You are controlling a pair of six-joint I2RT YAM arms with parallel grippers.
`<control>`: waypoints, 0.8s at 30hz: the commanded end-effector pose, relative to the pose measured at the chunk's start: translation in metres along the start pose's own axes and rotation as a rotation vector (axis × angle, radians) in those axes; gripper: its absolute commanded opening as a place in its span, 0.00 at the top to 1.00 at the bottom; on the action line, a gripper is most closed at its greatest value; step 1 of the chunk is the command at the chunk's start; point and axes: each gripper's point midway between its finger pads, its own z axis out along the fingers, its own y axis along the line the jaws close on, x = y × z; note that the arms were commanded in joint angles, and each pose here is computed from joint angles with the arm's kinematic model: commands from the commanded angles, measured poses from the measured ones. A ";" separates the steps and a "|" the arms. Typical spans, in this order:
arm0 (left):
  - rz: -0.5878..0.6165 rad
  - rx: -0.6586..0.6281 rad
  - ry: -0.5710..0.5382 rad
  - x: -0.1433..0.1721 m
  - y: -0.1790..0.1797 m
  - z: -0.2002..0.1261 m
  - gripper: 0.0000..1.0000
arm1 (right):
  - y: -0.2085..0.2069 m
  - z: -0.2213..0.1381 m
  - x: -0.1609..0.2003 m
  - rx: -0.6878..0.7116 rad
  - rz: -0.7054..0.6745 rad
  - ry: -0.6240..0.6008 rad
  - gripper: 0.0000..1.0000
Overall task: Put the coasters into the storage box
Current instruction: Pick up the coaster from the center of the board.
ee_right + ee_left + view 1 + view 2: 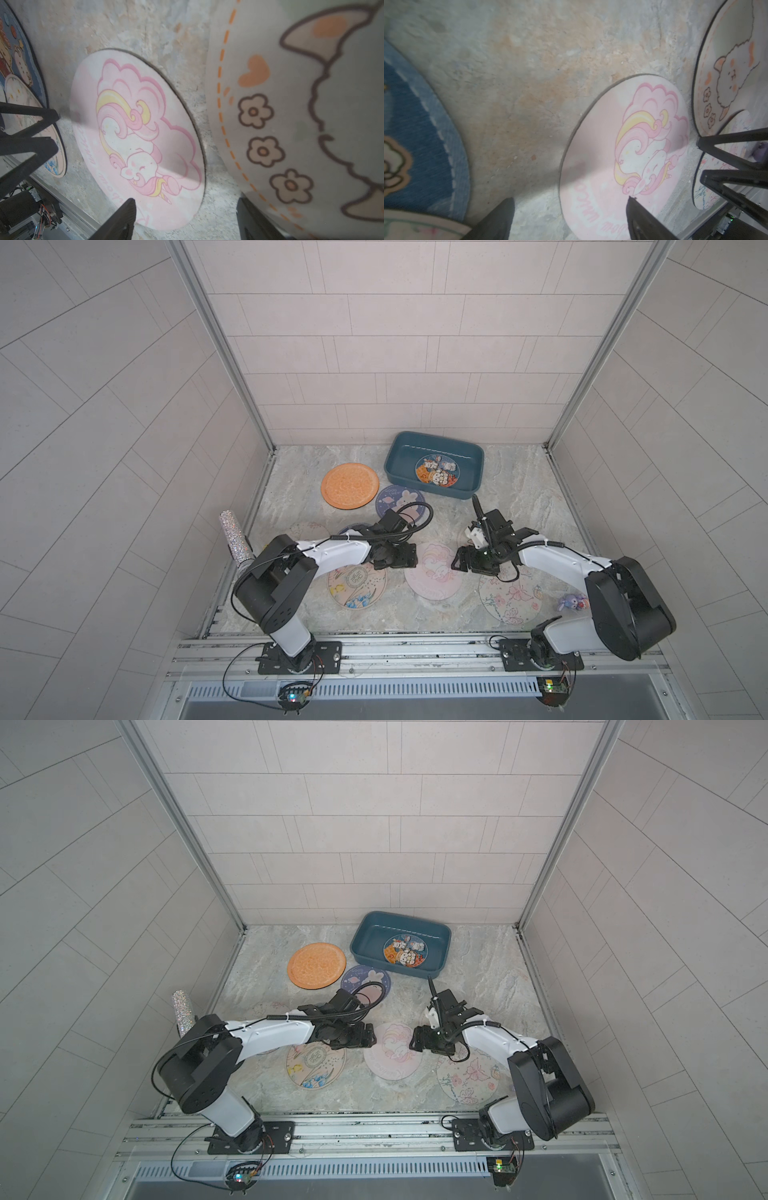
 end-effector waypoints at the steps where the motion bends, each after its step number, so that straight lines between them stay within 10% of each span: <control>1: -0.016 -0.022 0.061 0.013 0.004 0.009 0.12 | -0.002 0.006 -0.001 0.011 0.020 -0.009 0.21; 24: -0.019 0.000 0.146 0.026 -0.001 0.025 0.18 | -0.004 0.029 0.014 0.025 0.014 0.052 0.38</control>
